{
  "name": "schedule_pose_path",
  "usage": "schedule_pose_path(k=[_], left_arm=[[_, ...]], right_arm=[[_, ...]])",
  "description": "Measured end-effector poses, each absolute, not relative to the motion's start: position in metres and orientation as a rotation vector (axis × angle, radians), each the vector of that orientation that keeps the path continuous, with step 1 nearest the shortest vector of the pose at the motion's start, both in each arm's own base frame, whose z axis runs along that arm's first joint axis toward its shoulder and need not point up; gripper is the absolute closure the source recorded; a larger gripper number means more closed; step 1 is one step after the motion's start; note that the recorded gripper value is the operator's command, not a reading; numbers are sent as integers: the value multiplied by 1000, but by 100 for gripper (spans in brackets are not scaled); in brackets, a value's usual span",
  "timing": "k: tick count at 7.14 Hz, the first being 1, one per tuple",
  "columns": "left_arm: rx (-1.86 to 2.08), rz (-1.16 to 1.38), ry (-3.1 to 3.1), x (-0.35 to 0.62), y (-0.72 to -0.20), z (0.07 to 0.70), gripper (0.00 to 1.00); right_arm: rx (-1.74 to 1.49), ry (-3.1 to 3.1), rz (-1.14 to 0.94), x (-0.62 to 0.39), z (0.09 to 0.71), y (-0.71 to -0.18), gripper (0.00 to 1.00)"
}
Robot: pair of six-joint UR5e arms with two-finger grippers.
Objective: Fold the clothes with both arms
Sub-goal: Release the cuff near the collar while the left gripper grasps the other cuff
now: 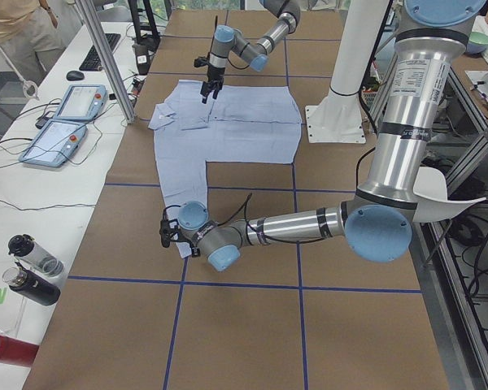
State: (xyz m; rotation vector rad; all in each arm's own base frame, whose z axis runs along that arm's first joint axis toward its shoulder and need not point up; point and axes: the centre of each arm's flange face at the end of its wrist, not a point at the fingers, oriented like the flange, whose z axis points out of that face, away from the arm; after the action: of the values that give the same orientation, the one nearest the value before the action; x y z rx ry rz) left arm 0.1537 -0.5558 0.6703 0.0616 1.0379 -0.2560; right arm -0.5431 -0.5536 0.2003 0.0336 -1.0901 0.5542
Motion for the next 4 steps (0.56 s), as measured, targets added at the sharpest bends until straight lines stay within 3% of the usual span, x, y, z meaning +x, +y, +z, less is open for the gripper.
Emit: schedule_pose_path(k=[2, 3, 4], left_arm=[[39, -242, 1029, 168, -553, 679, 39], [33, -238, 1025, 172, -552, 682, 55], [29, -236, 1021, 175, -551, 684, 92]], right_arm=[[33, -1089, 553, -543, 202, -552, 1], [32, -1088, 554, -543, 203, -552, 1], [32, -1088, 555, -543, 204, -552, 1]])
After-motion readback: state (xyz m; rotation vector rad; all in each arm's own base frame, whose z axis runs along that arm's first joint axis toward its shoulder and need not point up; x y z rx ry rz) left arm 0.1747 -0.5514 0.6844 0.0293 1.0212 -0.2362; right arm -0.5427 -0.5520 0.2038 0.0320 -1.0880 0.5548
